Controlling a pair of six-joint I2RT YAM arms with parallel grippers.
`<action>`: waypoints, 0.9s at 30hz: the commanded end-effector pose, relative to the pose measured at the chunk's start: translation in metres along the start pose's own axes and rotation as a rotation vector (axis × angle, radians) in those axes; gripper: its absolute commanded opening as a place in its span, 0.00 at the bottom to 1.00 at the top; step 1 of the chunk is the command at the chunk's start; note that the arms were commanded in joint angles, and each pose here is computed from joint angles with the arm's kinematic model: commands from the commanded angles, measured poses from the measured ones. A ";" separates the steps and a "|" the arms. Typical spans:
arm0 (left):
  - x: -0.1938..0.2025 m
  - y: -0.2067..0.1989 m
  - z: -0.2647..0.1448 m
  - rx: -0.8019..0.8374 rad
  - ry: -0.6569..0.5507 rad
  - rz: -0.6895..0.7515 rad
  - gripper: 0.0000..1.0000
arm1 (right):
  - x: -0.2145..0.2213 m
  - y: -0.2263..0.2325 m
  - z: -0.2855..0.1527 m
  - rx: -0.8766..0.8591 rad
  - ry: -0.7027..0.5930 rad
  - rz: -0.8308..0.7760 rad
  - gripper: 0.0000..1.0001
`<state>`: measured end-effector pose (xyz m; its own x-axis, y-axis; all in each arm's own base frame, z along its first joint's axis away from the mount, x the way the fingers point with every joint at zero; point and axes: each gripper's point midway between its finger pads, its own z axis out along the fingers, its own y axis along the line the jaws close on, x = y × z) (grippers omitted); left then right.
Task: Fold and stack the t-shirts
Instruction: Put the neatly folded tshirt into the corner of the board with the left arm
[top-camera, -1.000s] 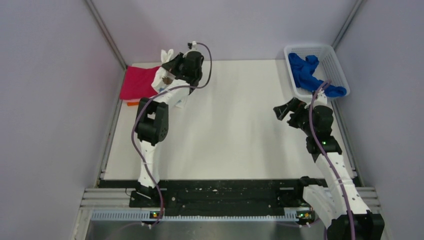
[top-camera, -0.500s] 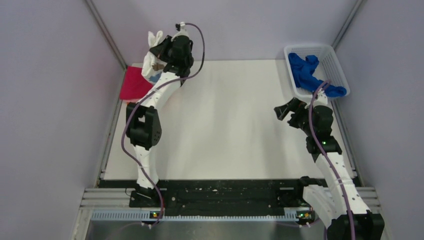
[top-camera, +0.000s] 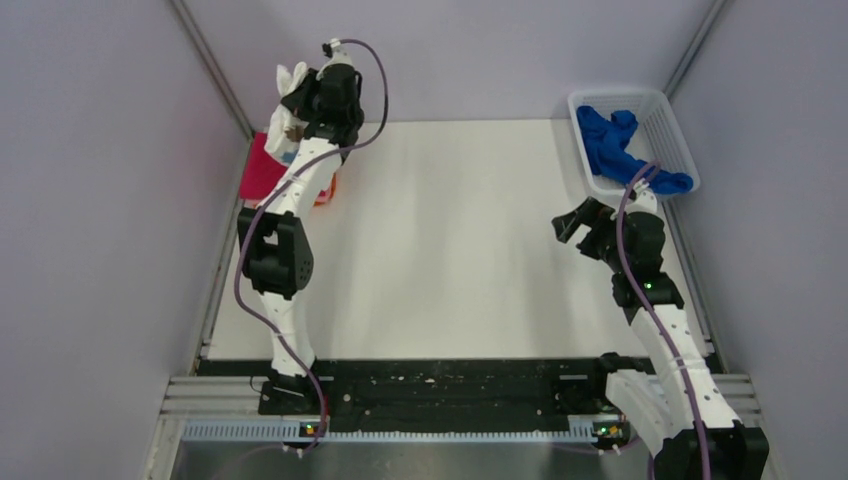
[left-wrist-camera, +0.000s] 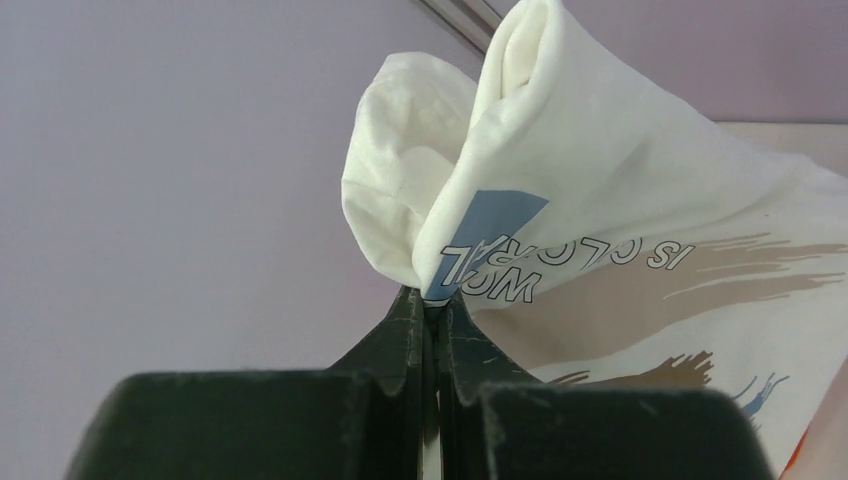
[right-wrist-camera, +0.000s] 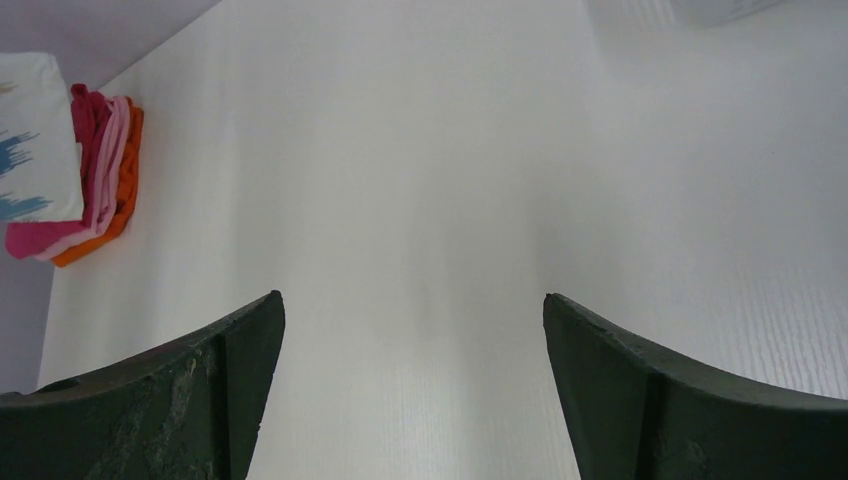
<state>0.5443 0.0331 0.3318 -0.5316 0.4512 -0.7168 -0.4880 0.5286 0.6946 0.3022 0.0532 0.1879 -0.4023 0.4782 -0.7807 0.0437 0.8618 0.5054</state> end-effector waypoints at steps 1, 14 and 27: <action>0.004 0.001 0.021 0.005 0.020 -0.092 0.00 | -0.014 -0.003 -0.003 0.028 -0.046 -0.023 0.99; 0.083 -0.003 0.113 -0.069 0.165 -0.128 0.05 | -0.012 -0.012 0.000 0.078 -0.023 -0.027 0.99; 0.114 0.000 0.151 -0.026 0.245 -0.293 0.97 | -0.011 -0.017 0.004 0.111 -0.002 -0.033 0.99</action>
<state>0.5815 0.2034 0.2188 -0.6191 0.1509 -0.7707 -0.6153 0.5167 0.5954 0.3017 0.0380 0.1635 -0.4490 0.4589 -0.7667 0.1471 0.8843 0.4431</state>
